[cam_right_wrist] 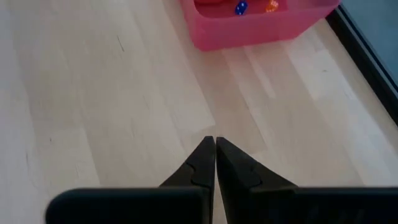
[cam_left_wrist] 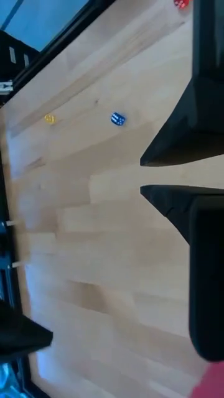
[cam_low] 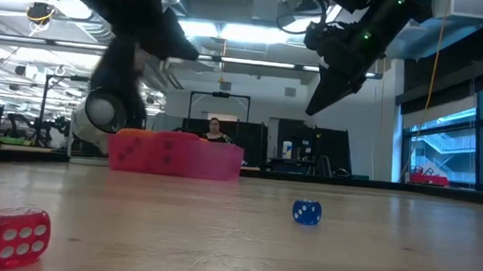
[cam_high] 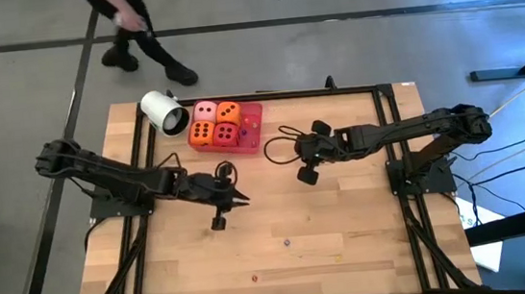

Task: Pick & Place Dice
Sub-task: Put the small red die into the red bin

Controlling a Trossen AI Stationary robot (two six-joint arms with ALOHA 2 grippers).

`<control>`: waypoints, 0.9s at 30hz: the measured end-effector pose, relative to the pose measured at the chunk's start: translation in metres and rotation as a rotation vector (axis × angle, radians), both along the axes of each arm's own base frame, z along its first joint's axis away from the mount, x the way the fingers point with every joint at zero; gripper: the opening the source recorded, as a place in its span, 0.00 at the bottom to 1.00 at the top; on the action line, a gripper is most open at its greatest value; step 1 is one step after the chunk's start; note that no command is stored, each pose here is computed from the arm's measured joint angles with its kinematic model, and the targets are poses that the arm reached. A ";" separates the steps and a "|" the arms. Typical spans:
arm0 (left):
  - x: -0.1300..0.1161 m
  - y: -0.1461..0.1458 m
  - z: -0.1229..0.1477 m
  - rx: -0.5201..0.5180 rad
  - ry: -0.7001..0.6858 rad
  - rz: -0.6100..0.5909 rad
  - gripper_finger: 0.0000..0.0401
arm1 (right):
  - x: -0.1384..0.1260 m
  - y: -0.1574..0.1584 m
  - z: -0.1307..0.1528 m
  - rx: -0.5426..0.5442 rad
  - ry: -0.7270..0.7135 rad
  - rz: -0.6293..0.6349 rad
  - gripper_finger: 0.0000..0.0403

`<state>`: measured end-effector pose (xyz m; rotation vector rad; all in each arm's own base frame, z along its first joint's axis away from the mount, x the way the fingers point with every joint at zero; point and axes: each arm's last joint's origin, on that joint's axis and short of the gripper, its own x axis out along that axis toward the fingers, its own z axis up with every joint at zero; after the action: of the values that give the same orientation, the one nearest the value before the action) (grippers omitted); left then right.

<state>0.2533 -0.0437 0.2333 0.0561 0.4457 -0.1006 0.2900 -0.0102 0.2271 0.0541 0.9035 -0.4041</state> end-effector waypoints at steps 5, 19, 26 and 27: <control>0.015 -0.013 -0.013 0.000 -0.028 -0.041 0.19 | 0.001 0.000 0.001 0.000 -0.018 0.000 0.04; 0.037 -0.051 -0.049 -0.128 -0.035 -0.295 0.32 | 0.001 0.001 0.001 0.065 -0.056 -0.088 0.04; 0.035 -0.084 -0.068 -0.141 -0.027 -0.415 0.33 | 0.006 0.019 -0.007 0.104 -0.053 -0.088 0.04; 0.035 -0.088 -0.070 -0.143 -0.035 -0.429 0.33 | 0.006 0.023 -0.009 0.110 -0.048 -0.086 0.04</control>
<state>0.2883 -0.1320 0.1633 0.0125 0.3850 -0.5514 0.2963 0.0124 0.2182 0.2029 0.8770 -0.4310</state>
